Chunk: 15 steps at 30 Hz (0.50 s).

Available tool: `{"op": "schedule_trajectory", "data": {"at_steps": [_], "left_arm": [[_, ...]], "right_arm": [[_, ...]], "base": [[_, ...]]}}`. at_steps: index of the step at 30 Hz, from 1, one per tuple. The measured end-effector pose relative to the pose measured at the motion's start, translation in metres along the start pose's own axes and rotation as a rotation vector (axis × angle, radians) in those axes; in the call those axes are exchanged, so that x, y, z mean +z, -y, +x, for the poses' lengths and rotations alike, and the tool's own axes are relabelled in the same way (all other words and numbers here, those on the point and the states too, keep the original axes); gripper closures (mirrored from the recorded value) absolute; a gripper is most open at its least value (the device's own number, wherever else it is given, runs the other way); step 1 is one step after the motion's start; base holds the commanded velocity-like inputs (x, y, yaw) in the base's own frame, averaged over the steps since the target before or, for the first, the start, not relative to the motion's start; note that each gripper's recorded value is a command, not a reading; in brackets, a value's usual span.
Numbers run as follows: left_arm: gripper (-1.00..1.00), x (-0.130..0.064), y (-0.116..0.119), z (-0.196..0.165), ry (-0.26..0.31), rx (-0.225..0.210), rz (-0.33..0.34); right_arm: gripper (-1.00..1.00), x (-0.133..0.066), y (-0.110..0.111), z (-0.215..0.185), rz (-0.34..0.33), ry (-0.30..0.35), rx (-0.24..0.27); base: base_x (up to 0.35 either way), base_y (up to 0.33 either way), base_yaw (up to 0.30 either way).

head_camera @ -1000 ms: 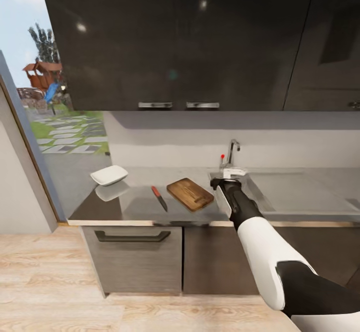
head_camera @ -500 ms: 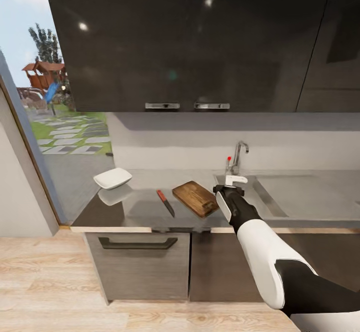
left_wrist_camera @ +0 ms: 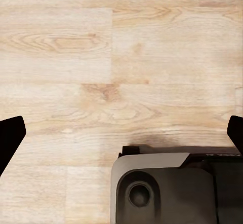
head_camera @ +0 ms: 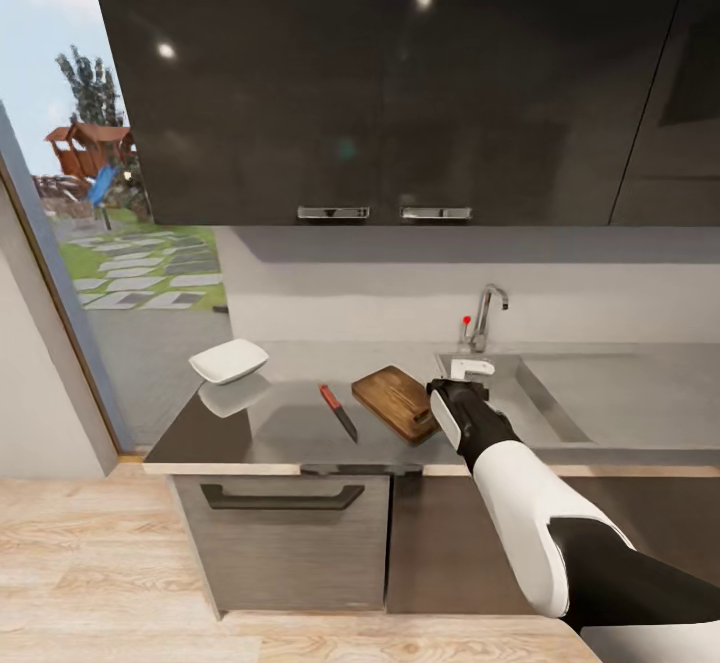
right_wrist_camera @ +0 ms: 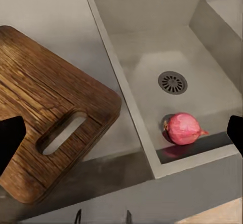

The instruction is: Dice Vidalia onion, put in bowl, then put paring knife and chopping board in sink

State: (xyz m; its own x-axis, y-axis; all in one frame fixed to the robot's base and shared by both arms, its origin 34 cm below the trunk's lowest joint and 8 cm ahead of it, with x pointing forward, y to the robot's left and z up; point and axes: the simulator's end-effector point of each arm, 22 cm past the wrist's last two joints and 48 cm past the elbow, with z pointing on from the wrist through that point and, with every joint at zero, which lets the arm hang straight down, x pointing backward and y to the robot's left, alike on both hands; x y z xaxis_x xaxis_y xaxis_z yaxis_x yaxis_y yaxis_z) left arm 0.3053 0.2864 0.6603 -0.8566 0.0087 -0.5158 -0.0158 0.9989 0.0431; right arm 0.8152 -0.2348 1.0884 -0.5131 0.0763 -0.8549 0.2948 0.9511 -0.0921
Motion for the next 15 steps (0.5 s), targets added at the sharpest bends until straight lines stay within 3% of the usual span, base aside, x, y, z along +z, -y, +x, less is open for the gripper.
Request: {"op": "schedule_trajectory", "data": {"at_steps": [8, 15], "left_arm": [[-1.00, 0.000, 0.000, 0.002, -0.005, 0.000, 0.000], [-1.00, 0.000, 0.000, 0.005, -0.011, 0.000, 0.000]], "right_arm": [[-1.00, 0.006, -0.002, 0.025, 0.003, -0.050, -0.022], [-1.00, 0.008, -0.003, 0.031, 0.003, -0.060, -0.026]], "base": [[0.017, 0.000, 0.000], [0.189, 0.000, 0.000]]}}
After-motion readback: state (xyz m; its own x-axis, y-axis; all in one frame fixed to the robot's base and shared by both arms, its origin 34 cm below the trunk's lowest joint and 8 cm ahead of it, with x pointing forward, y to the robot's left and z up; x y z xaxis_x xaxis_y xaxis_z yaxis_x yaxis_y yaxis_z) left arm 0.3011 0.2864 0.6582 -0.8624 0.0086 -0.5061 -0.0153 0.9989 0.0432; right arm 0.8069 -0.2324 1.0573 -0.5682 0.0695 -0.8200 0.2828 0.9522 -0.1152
